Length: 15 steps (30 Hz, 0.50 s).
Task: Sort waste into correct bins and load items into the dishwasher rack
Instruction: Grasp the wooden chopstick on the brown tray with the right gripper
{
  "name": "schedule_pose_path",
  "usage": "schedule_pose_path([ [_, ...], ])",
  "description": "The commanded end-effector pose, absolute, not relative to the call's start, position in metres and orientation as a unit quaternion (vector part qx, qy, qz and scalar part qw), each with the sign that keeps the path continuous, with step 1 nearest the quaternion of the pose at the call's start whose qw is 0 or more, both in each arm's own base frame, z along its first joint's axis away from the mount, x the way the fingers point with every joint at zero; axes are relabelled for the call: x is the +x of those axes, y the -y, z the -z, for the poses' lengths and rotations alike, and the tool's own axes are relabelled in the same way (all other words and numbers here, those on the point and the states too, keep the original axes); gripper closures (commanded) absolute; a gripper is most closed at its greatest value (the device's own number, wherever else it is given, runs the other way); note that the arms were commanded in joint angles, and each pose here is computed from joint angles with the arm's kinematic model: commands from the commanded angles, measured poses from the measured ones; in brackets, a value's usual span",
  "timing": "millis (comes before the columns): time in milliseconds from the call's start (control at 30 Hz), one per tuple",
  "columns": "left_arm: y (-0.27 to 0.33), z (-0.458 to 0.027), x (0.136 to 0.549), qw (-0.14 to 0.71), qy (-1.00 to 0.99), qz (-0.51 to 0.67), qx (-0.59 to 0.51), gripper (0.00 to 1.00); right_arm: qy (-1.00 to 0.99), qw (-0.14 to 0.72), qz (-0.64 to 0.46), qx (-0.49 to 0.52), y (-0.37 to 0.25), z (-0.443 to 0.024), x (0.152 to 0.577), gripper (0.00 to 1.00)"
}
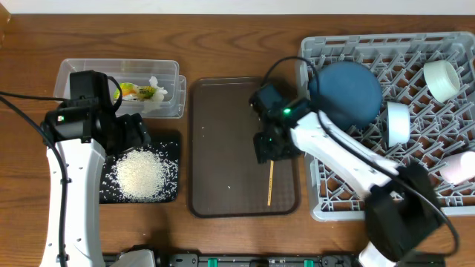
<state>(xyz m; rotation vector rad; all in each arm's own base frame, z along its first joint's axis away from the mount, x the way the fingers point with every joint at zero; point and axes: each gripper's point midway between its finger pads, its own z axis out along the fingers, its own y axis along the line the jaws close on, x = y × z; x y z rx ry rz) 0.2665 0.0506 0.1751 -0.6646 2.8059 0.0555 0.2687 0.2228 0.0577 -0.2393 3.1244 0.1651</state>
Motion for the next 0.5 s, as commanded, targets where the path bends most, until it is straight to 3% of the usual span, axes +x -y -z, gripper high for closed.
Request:
schedule_pose_path([
  [0, -0.053, -0.179, 0.265, 0.134, -0.962, -0.023, -0.236, 0.09, -0.998, -0.034, -0.022, -0.044, -0.222, -0.034, 0.255, 0.41],
  [200, -0.053, -0.179, 0.265, 0.134, -0.962, -0.023, -0.236, 0.08, -0.997, -0.055, -0.006, -0.056, -0.229, -0.009, 0.248, 0.42],
  [467, -0.053, -0.179, 0.265, 0.134, -0.962, -0.023, -0.236, 0.09, -0.997, -0.053, -0.005, -0.061, -0.242, 0.003, 0.242, 0.5],
])
